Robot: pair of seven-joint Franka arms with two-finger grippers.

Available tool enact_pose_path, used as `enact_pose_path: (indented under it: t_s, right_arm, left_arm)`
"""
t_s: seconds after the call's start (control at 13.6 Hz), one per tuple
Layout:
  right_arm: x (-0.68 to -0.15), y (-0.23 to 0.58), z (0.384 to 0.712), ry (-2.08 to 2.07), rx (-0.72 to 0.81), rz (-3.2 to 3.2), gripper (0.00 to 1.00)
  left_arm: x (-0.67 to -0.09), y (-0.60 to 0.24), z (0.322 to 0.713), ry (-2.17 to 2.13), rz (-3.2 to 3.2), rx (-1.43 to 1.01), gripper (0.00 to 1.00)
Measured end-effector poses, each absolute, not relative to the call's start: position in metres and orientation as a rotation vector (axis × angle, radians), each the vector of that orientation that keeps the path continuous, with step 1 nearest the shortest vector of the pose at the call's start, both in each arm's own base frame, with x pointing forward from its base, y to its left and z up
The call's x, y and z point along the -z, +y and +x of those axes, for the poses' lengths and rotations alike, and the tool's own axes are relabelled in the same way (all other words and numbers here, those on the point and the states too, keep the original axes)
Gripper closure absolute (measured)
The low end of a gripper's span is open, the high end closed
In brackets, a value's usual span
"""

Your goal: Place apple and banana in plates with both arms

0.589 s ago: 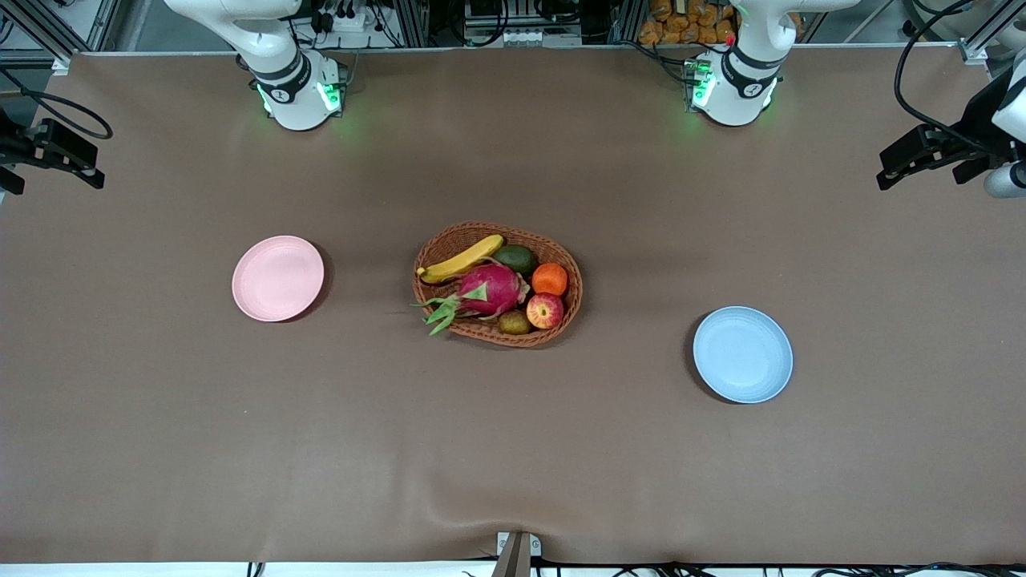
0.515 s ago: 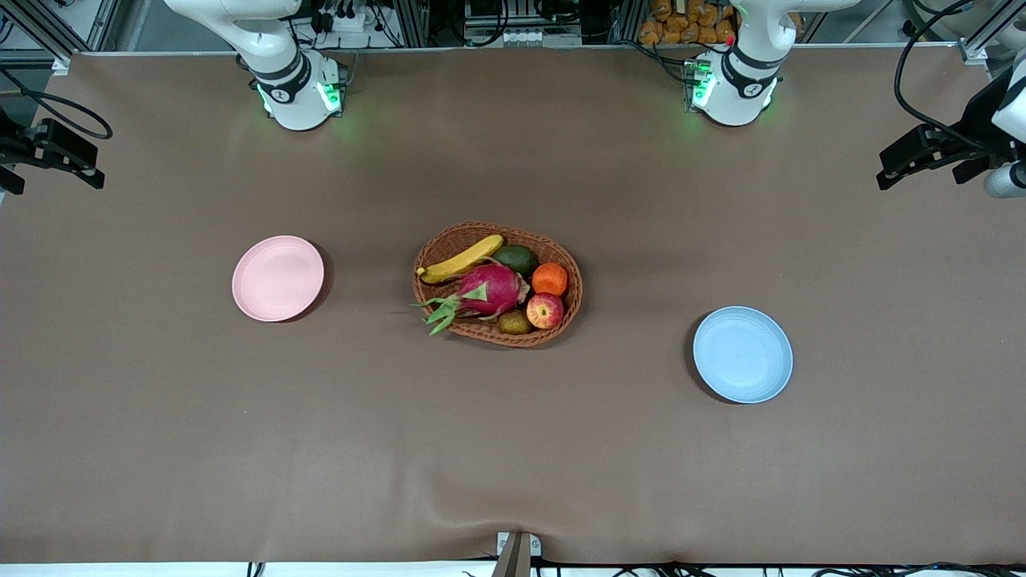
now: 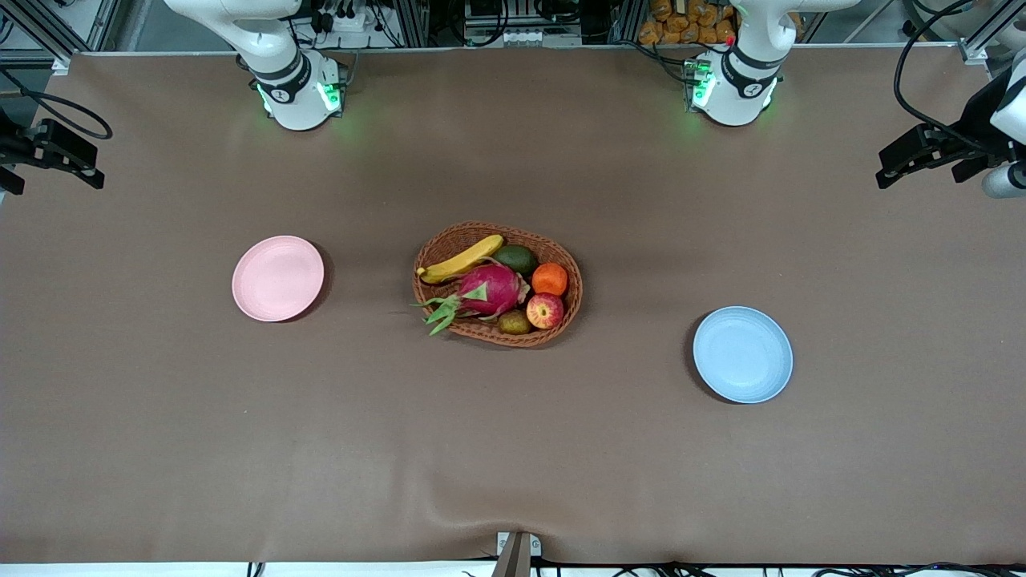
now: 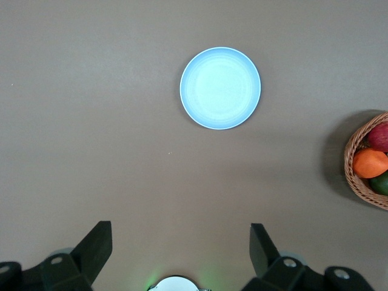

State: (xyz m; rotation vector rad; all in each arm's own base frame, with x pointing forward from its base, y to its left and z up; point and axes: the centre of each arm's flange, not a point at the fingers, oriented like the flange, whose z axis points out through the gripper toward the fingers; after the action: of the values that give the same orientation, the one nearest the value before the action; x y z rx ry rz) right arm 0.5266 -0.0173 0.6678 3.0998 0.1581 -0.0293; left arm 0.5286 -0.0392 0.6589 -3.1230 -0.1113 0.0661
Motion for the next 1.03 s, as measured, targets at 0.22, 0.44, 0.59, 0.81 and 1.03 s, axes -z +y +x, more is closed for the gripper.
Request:
enact_pose_path:
  t_s: [0.22,0.44,0.59,0.81,1.03]
  right_arm:
    - [-0.668,-0.017,0.527,0.158,0.029,3.1,0.0]
    - [-0.668,-0.017,0.527,0.158,0.029,3.1,0.0]
    - [-0.668,-0.017,0.527,0.157,0.03,3.1,0.0]
    - [-0.668,-0.018,0.527,0.155,0.03,3.1,0.0]
    - [-0.668,-0.018,0.527,0.155,0.03,3.1,0.0]
  left_arm:
    - [-0.655,-0.039,0.531,-0.038,-3.125,-0.079,0.0]
    - [-0.65,-0.04,0.534,-0.025,-3.124,-0.097,0.0]
    - [-0.648,-0.041,0.535,-0.022,-3.124,-0.103,0.0]
    - [-0.646,-0.041,0.536,-0.021,-3.124,-0.108,0.0]
    - [-0.646,-0.042,0.536,-0.016,-3.124,-0.109,0.0]
